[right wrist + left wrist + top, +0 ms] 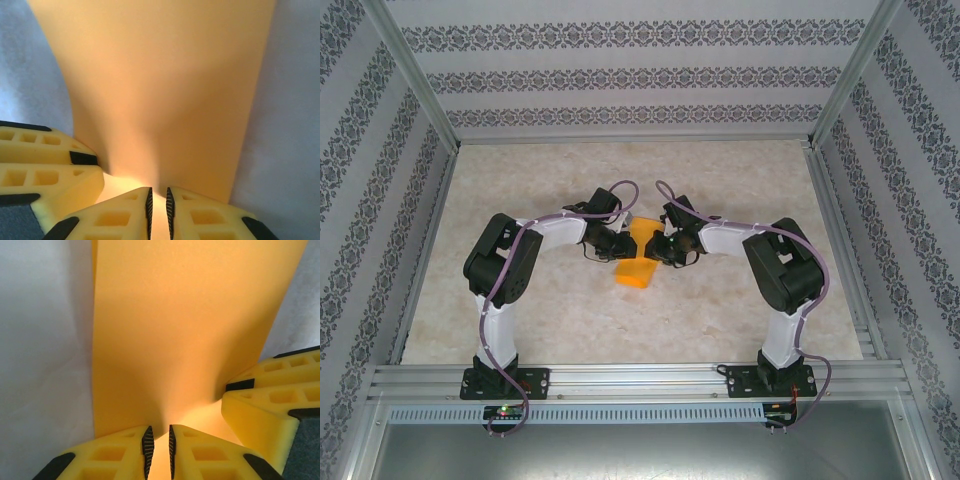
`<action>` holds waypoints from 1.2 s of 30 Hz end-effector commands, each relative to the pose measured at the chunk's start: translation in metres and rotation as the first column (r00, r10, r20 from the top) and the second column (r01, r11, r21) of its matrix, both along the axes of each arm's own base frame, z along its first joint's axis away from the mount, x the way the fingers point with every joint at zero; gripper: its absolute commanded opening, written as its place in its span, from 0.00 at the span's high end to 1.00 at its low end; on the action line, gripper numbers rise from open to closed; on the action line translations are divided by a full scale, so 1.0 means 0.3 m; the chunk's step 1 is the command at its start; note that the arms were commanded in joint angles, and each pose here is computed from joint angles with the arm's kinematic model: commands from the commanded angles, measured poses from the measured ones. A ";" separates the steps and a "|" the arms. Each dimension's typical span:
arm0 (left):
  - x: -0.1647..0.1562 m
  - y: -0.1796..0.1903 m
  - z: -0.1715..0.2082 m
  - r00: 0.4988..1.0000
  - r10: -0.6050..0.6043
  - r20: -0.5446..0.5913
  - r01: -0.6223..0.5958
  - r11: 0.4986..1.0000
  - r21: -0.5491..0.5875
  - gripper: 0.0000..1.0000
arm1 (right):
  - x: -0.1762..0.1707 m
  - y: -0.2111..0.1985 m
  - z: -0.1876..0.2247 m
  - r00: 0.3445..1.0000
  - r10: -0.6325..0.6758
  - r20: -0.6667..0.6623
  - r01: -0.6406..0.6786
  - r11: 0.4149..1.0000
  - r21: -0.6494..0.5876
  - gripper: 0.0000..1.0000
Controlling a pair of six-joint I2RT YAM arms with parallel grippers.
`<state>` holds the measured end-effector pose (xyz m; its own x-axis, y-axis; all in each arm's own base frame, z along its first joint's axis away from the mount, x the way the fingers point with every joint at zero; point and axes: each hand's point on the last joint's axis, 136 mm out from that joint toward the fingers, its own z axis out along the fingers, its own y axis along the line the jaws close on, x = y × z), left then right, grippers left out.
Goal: Fold a paper plane with a square sheet of paper (pick it up from the middle)
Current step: Hold the square sheet of paper at the center of the table, then fold the square sheet of paper in half at the center of the table.
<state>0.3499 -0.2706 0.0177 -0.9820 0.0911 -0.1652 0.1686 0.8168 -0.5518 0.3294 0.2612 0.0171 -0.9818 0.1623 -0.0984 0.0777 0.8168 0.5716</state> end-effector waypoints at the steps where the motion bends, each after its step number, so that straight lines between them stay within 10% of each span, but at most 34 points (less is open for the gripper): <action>1: -0.107 0.114 -0.198 0.992 0.006 -0.126 0.021 0.977 0.211 0.77 | -0.080 -0.140 -0.075 0.998 -0.024 -0.060 0.014 0.986 -0.169 0.82; 15: -0.109 0.111 -0.189 0.992 0.002 -0.126 0.025 0.978 0.209 0.77 | 0.018 -0.002 0.136 0.997 -0.016 0.072 0.012 0.998 0.057 0.87; 36: -0.127 0.143 -0.215 0.991 -0.022 -0.133 0.057 0.962 0.266 0.77 | 0.180 -0.182 -0.029 0.992 -0.100 0.081 0.107 0.990 -0.087 0.92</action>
